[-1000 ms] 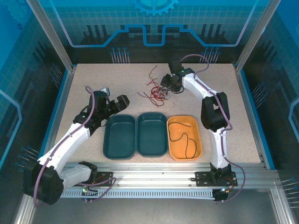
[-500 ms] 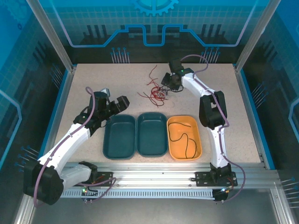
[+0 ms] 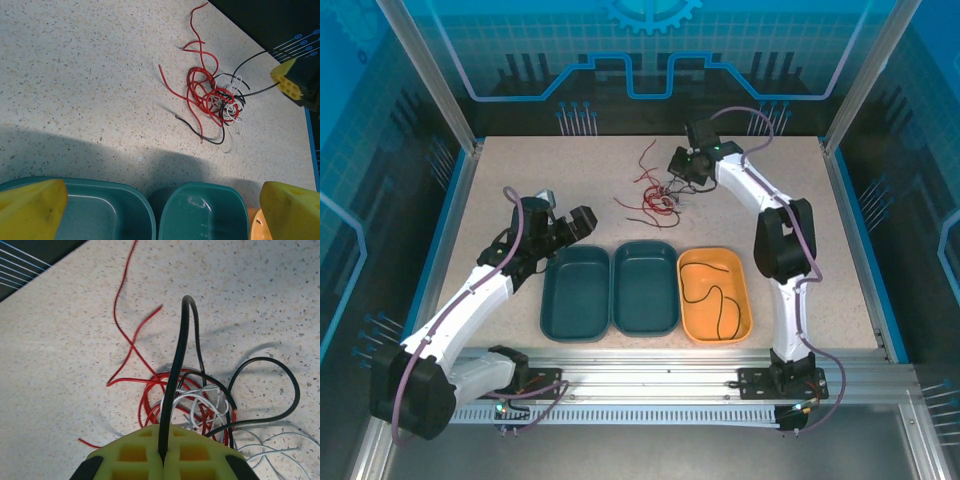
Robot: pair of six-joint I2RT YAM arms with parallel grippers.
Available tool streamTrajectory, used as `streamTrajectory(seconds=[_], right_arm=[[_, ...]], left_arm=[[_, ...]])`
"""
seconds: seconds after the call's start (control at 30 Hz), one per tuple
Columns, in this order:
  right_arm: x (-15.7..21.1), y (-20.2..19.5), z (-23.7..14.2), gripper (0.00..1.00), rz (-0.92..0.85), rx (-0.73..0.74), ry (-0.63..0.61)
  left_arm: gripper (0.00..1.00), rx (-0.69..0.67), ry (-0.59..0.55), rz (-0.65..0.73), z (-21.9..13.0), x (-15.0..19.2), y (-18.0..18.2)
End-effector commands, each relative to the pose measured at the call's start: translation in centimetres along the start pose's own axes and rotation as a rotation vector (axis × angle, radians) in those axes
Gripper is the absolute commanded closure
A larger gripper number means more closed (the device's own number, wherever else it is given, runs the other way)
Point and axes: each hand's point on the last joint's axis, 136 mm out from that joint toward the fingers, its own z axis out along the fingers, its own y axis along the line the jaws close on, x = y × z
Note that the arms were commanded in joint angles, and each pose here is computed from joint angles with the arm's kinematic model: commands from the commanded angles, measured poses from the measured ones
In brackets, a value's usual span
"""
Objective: Untangle the cables
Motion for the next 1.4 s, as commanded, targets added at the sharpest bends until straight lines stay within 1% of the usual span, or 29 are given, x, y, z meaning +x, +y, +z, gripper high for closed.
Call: streamTrajectory(seconds=[0.0,0.1,0.23,0.33,0.67,0.77,0.87,1.0,1.1,1.37], right_arm=[[-0.9,2.6,-3.1,1.0,-0.054,-0.087,-0.033],[-0.9,4.4,-4.8,1.0,-0.109,-0.146,-0.037],[-1.0,7.3,-7.7,1.0,-0.218,-0.216,-0.082],[-1.2,9.1,-9.9,1.0,-0.308,-0.235,-0.125],[-0.9,14.8,-15.8,1.0,-0.719,-0.152,-0.275],[-0.8,16.4,-17.1,1.0,-0.843,-0.098,-0.332],[-0.8,17.3,-17.7,1.0,-0.927,-0.042,-0.374],[-1.3,18.0,-18.5,1.0,-0.959,-0.013,-0.414],[-1.6,18.3,-19.6,1.0,-0.957,-0.022,-0.436],[-0.9,18.3,-24.0,1.0,-0.921,-0.067,-0.446]], left_arm=[[0.01,0.023,0.012,0.014,-0.3,0.5,-0.2],[0.01,0.022,0.014,0.01,-0.2,0.6,-0.1],[0.01,0.024,0.013,0.009,-0.2,0.6,-0.2],[0.01,0.024,0.012,0.009,-0.3,0.6,-0.1],[0.01,0.026,0.015,0.001,-0.4,0.9,0.1],[0.01,0.032,0.014,-0.001,-0.5,0.9,0.0],[0.01,0.034,0.015,-0.003,-0.5,0.9,0.0],[0.01,0.044,0.014,-0.004,-0.5,0.8,-0.3],[0.01,0.046,0.013,-0.006,-0.5,0.8,-0.3],[0.01,0.041,0.013,-0.007,-0.6,1.0,-0.1]])
